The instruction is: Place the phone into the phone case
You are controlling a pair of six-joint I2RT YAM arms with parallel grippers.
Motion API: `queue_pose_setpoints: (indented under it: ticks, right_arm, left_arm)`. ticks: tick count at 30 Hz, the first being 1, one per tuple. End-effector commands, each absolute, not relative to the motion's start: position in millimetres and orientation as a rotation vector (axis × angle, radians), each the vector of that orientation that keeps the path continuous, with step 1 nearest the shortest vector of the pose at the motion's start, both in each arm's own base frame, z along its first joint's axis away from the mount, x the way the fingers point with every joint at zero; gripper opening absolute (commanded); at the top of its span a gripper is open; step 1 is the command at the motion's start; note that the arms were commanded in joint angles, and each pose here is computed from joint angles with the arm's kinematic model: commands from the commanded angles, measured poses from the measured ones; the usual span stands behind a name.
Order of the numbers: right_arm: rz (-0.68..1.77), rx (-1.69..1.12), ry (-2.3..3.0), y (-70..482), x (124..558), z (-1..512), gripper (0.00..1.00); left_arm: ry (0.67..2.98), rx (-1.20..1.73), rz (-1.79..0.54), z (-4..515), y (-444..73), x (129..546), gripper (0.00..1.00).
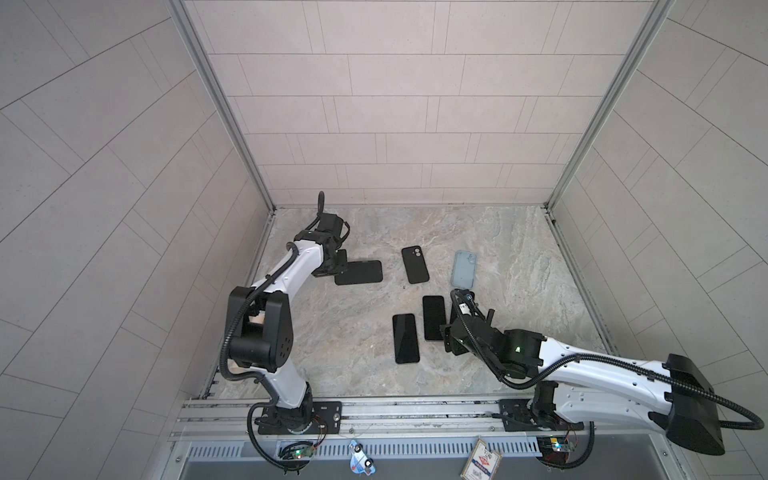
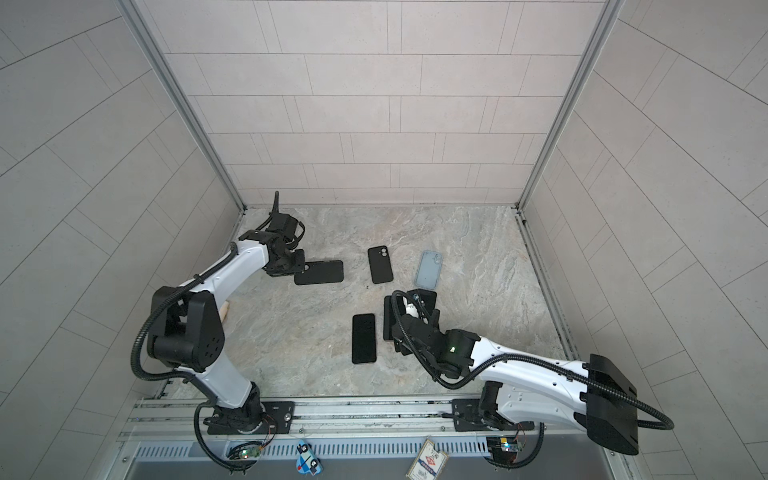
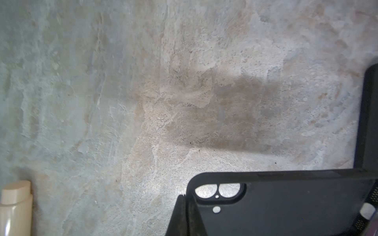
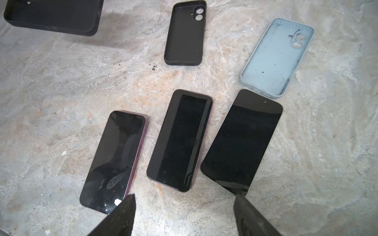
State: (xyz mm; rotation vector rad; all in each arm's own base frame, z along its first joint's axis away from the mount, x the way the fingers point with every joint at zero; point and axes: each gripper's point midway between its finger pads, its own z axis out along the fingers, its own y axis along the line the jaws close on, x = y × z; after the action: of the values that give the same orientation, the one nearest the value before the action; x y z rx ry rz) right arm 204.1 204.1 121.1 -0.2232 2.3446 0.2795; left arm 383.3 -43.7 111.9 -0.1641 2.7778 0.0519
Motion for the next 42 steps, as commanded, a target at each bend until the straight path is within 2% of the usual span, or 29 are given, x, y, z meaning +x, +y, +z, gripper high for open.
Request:
queue_pose_setpoints:
  ticks: [1, 5, 12, 18, 29, 30, 32, 33, 34, 35, 40, 41, 42]
  right_arm:
    - [0.264, -0.17, 2.326, 198.9, 207.4, 124.5, 0.79]
    - [0.255, -0.17, 2.332, 199.0, 207.5, 122.9, 0.78]
    - [0.245, -0.161, 2.335, 198.3, 208.4, 122.4, 0.78]
    - [0.237, -0.158, 2.338, 198.9, 209.5, 120.8, 0.78]
    - [0.219, -0.142, 2.34, 195.9, 209.9, 121.1, 0.78]
    - [0.22, -0.144, 2.34, 196.2, 209.8, 120.9, 0.78]
    - [0.213, -0.146, 2.342, 196.1, 210.1, 120.5, 0.78]
    - [0.206, -0.14, 2.343, 195.2, 210.3, 120.1, 0.79]
    - [0.196, -0.135, 2.344, 193.9, 210.6, 119.8, 0.8]
    - [0.19, -0.13, 2.346, 193.3, 211.1, 119.4, 0.81]
    - [0.142, -0.142, 2.38, 196.2, 212.4, 114.7, 0.86]
    - [0.136, -0.163, 2.396, 200.9, 212.4, 112.3, 0.98]
    - [0.129, -0.183, 2.414, 205.8, 212.8, 109.6, 1.0]
  left_arm:
    - [2.848, 0.113, 0.078, 111.4, -44.5, 364.7, 0.0]
    - [2.721, 0.411, -0.142, 112.6, -75.7, 359.5, 0.0]
    - [2.632, 0.749, -0.152, 92.1, -82.0, 332.4, 0.0]
    - [2.639, 0.818, -0.194, 72.6, -88.9, 312.6, 0.0]
    - [2.71, 0.808, -0.193, 54.6, -93.2, 313.5, 0.0]
    - [2.713, 0.8, -0.183, 55.0, -92.4, 314.1, 0.03]
    - [2.7, 0.736, -0.12, 60.5, -86.0, 321.3, 0.31]
    - [2.678, 0.692, -0.084, 66.2, -82.2, 325.8, 0.54]
    - [2.648, 0.666, -0.064, 72.3, -80.2, 329.2, 0.9]
    - [2.609, 0.639, -0.055, 80.5, -79.5, 332.1, 1.0]
    - [2.359, 0.542, -0.076, 154.1, -93.9, 331.8, 1.0]
    - [2.32, 0.446, -0.09, 173.2, -91.4, 329.3, 1.0]
    - [2.283, 0.283, -0.08, 191.0, -80.3, 328.0, 1.0]
